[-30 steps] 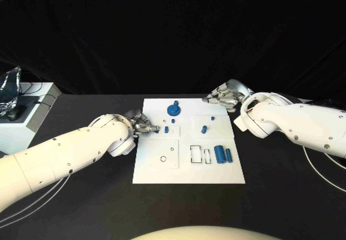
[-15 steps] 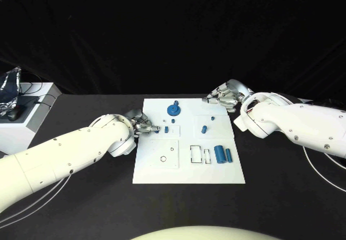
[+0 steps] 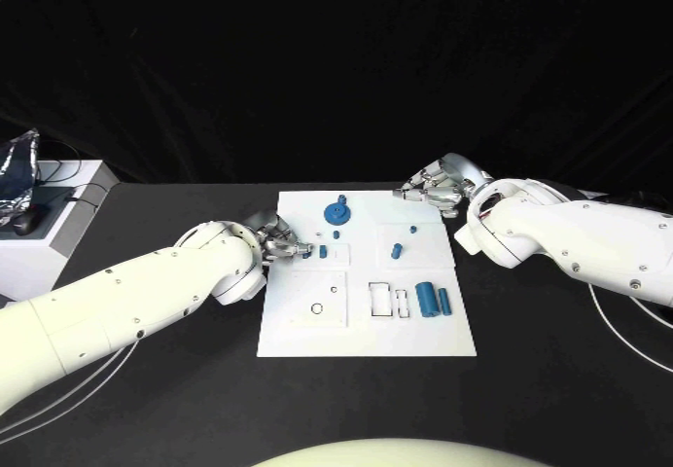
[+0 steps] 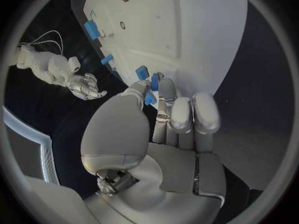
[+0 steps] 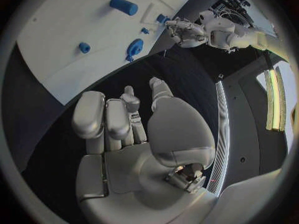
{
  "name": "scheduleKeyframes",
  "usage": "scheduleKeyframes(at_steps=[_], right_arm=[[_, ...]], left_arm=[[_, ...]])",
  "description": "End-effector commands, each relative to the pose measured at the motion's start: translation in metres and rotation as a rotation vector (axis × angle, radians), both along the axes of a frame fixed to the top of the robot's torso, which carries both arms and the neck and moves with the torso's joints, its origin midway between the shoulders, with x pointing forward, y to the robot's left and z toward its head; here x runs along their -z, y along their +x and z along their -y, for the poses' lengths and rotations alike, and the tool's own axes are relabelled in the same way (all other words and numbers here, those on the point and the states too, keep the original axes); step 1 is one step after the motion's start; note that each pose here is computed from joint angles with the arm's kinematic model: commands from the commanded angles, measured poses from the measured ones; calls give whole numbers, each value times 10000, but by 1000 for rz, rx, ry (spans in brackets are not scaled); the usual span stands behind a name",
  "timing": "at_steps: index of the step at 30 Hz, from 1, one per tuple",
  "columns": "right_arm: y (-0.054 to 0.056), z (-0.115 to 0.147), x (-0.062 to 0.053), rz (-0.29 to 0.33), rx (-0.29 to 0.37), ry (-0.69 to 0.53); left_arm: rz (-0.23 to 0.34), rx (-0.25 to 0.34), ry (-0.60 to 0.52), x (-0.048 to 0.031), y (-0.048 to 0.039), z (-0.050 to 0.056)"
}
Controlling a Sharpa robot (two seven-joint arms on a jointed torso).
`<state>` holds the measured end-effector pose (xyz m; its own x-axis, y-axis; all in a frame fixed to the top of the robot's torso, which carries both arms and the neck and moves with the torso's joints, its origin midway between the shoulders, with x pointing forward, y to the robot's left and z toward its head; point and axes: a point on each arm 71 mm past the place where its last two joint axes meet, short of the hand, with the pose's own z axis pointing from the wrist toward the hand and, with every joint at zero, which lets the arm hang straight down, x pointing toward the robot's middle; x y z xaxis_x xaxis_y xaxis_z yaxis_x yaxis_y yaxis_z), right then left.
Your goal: Assemble the parts on the task board
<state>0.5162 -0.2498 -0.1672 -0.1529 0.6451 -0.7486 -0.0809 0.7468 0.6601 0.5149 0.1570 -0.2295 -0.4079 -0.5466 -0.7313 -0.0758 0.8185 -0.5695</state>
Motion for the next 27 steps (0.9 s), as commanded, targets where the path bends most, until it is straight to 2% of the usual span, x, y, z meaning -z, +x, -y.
scheduleKeyframes(at_steps=[1, 27], right_arm=[[-3, -11, -8, 10, -14, -5], [-4, 2, -8, 10, -12, -6]], left_arm=[[24, 29, 19, -16, -6, 37], [17, 15, 73, -13, -22, -19]])
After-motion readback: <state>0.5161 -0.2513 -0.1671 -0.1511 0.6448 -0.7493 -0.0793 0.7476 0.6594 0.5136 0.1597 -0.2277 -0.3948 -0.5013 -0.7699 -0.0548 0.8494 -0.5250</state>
